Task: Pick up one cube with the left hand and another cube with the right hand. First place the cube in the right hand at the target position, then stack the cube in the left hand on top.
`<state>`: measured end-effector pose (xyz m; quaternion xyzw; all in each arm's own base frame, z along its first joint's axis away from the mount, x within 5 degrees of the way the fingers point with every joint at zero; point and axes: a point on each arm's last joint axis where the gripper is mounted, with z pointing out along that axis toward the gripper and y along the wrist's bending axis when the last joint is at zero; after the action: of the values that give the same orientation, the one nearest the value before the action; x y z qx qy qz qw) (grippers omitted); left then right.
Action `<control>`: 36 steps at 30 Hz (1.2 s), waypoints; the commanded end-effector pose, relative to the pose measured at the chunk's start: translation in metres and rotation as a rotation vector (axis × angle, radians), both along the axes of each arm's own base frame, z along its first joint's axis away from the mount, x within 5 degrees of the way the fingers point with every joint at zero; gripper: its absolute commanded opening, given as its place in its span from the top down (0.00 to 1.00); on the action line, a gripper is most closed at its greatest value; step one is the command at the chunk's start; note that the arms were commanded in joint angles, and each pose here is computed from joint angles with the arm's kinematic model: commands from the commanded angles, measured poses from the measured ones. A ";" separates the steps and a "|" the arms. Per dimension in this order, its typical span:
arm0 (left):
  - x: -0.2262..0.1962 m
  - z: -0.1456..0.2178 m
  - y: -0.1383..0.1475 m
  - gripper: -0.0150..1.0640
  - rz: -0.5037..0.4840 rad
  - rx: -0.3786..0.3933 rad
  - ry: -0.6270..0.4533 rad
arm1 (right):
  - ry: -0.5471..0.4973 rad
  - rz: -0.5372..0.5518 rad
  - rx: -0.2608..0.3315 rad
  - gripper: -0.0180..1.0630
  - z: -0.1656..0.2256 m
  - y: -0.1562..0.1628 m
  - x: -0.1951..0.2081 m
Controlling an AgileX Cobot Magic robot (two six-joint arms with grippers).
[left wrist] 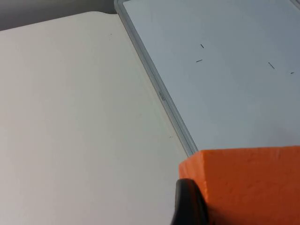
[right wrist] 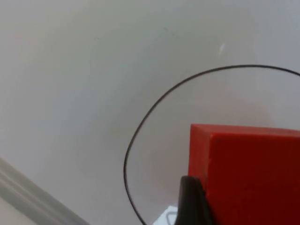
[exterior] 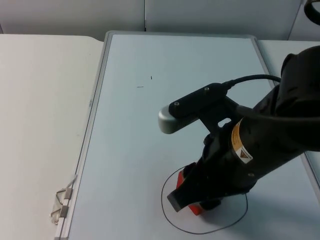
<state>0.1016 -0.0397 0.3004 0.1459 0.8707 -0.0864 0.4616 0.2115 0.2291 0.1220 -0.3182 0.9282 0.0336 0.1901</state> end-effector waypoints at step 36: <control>0.000 0.000 -0.001 0.77 -0.005 -0.008 -0.010 | 0.039 -0.024 -0.068 0.97 -0.011 -0.006 0.000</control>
<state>0.1016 -0.0397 0.3004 0.1459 0.8707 -0.0864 0.4616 0.2111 0.2260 0.1140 -0.3151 0.9334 0.0158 0.1709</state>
